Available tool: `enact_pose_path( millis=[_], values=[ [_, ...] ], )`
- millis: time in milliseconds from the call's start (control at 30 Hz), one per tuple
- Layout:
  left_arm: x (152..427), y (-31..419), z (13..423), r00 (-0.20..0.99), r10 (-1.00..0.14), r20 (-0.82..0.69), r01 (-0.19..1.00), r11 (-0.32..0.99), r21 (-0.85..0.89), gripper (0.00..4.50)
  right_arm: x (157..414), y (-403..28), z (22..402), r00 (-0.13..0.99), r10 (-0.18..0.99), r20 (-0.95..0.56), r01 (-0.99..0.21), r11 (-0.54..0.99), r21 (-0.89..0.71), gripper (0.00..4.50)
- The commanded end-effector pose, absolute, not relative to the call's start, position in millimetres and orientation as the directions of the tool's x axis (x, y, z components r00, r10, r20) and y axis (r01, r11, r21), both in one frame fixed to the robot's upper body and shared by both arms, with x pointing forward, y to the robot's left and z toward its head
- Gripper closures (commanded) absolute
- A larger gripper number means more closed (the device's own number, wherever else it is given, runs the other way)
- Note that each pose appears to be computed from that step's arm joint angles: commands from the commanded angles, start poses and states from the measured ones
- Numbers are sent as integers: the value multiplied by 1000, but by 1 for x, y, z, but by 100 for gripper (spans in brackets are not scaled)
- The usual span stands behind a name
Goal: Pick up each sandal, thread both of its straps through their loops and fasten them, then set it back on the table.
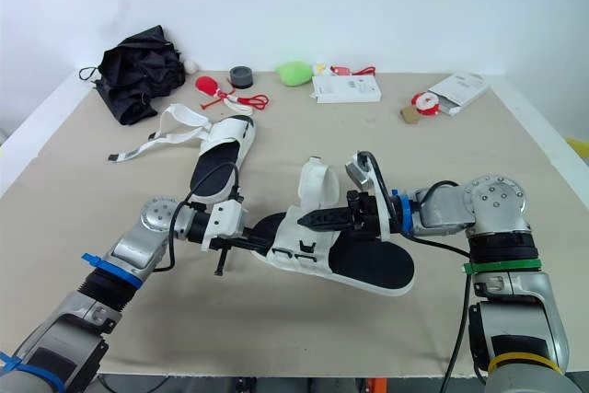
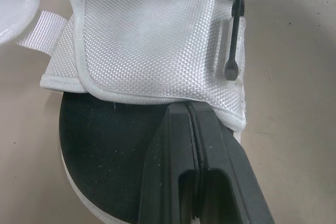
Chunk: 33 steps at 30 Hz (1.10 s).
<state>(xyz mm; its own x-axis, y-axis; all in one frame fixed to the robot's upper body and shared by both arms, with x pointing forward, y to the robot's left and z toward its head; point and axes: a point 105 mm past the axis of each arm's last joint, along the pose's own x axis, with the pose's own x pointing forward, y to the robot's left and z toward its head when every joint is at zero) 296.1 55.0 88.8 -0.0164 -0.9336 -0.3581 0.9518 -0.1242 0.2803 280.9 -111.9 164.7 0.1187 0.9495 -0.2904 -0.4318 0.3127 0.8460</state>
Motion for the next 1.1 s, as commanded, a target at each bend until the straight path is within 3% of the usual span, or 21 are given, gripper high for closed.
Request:
enact_pose_path(
  millis=[33, 533, 767, 1100],
  values=[
    [273, 75, 20, -91, -834, -544, 989, -137, 45, 450, 279, -110, 175, 113, 958, -262, -458, 284, 842, 442],
    [272, 74, 18, -81, -842, -534, 993, -117, 34, 450, 267, -109, 153, 98, 947, -306, -400, 319, 859, 442],
    [271, 71, 19, -84, -849, -522, 993, -115, 27, 450, 270, -118, 114, 120, 865, -488, -321, 498, 805, 442],
    [271, 72, 18, -83, -845, -527, 993, -114, 25, 450, 266, -111, 140, 83, 907, -414, -428, 408, 807, 442]
  ],
)
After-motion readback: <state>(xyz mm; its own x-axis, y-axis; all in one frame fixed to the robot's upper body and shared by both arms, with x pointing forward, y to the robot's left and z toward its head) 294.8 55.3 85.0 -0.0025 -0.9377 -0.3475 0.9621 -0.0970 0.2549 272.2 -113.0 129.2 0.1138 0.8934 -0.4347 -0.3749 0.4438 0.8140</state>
